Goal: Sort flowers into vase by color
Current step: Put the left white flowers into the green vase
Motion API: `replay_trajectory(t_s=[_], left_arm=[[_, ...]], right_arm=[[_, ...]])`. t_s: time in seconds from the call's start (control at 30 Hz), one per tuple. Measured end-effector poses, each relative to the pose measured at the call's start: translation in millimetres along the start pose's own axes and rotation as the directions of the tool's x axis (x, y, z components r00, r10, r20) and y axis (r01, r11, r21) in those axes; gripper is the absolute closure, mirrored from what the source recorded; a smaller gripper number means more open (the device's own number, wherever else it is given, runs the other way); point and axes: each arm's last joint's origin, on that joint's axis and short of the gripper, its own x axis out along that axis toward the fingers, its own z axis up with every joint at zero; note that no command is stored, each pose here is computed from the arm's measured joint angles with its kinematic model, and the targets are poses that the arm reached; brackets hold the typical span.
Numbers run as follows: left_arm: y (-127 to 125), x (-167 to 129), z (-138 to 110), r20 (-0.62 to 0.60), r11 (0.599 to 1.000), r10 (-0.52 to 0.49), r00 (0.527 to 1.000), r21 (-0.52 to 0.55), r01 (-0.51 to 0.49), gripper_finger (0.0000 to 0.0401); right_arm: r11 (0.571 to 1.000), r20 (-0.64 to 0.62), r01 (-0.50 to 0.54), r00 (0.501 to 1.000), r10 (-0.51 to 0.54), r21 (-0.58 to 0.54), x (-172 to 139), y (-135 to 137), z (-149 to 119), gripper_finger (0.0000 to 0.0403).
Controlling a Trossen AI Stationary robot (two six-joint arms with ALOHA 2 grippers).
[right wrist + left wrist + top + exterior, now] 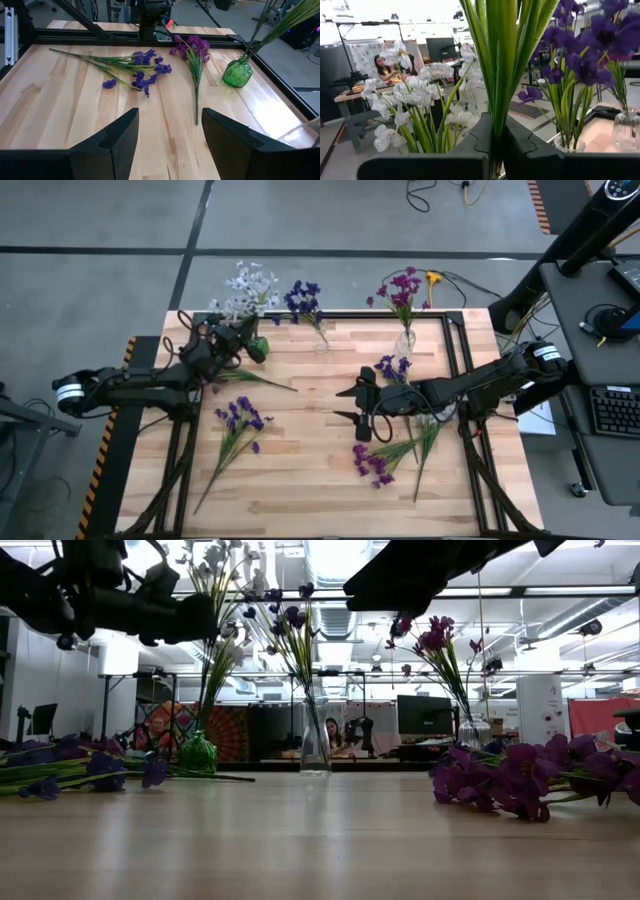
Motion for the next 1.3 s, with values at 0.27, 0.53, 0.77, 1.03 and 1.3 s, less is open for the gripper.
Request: replay_trajectory(t_s=[0.27,0.53,0.77,1.03,1.3], left_arm=[[3,1,0,-0.002,1.0,0.027,1.0,0.002,-0.027,0.0399],[5,2,5,0.043,0.999,0.042,0.998,-0.019,-0.041,0.0399],[9,5,1,0.022,0.996,0.066,0.998,-0.055,-0.065,0.0399],[10,8,-5,-0.009,0.994,0.077,0.997,-0.076,-0.078,0.0399],[9,9,-7,-0.02,0.993,0.082,0.996,-0.085,-0.083,0.039]], right_arm=[[1.0,0.0,0.001,1.0,-0.001,0.005,0,0,0,0.0193],[1.0,-0.001,0.003,1.0,-0.003,0.009,0,-1,0,0.0193],[1.0,-0.001,0.003,1.0,-0.003,0.011,0,-1,0,0.0193],[1.0,-0.002,0.003,1.0,-0.003,0.018,0,-1,0,0.0193],[1.0,-0.003,0.003,1.0,-0.003,0.018,0,-1,-1,0.0193]])
